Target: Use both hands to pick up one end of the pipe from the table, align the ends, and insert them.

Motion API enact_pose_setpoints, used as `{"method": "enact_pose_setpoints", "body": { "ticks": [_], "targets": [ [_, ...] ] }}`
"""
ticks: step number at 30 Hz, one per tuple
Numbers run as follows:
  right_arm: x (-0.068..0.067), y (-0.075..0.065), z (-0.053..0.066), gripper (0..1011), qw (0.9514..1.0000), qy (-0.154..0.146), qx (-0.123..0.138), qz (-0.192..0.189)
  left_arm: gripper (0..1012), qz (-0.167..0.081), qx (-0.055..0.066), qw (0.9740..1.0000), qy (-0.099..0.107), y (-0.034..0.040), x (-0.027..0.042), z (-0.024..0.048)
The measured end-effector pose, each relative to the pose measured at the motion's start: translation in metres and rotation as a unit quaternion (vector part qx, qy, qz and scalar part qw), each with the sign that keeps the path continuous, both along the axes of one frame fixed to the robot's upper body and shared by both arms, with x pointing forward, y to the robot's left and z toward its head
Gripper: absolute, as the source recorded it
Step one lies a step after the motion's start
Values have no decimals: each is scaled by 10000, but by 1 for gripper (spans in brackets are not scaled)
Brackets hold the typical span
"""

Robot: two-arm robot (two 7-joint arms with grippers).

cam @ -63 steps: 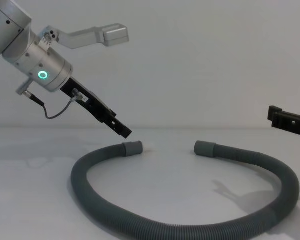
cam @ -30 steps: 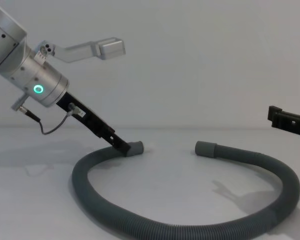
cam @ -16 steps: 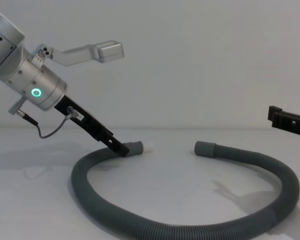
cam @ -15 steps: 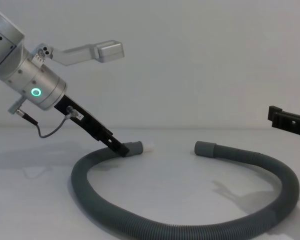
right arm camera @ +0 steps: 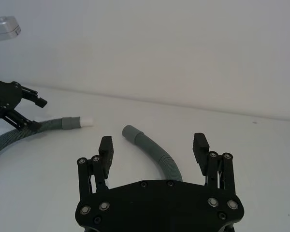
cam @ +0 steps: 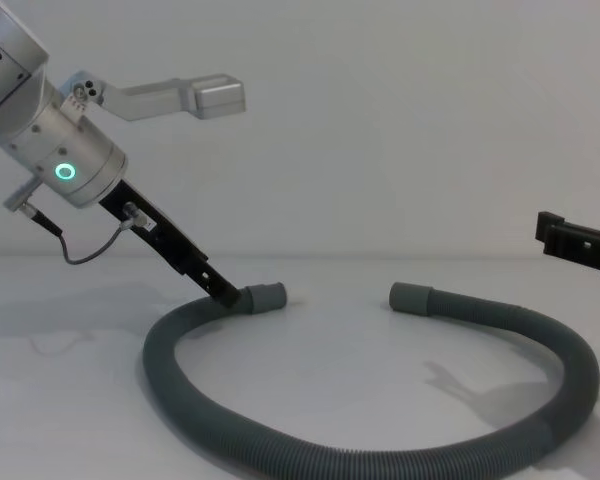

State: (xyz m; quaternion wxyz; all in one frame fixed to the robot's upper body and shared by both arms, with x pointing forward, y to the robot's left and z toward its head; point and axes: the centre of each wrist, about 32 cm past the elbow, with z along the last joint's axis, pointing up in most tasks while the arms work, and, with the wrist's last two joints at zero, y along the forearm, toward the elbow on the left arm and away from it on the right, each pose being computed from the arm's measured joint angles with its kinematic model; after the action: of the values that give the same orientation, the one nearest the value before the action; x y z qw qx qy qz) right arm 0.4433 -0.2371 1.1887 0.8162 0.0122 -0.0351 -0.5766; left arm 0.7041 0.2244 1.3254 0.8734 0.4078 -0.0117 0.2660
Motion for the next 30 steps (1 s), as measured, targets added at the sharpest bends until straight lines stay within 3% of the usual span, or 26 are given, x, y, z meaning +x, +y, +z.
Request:
{"method": "enact_pose_setpoints", "body": {
  "ticks": [7, 20, 30],
  "targets": [
    [0, 0, 0, 1003, 10000, 0, 0, 0, 1002, 109, -17, 9999, -16, -11, -50, -15],
    [0, 0, 0, 1003, 10000, 0, 0, 0, 1002, 385, -252, 9989, 14, -21, -168, -116],
    [0, 0, 0, 1003, 10000, 0, 0, 0, 1002, 566, -363, 9977, 95, -12, -240, -166]
  ]
}}
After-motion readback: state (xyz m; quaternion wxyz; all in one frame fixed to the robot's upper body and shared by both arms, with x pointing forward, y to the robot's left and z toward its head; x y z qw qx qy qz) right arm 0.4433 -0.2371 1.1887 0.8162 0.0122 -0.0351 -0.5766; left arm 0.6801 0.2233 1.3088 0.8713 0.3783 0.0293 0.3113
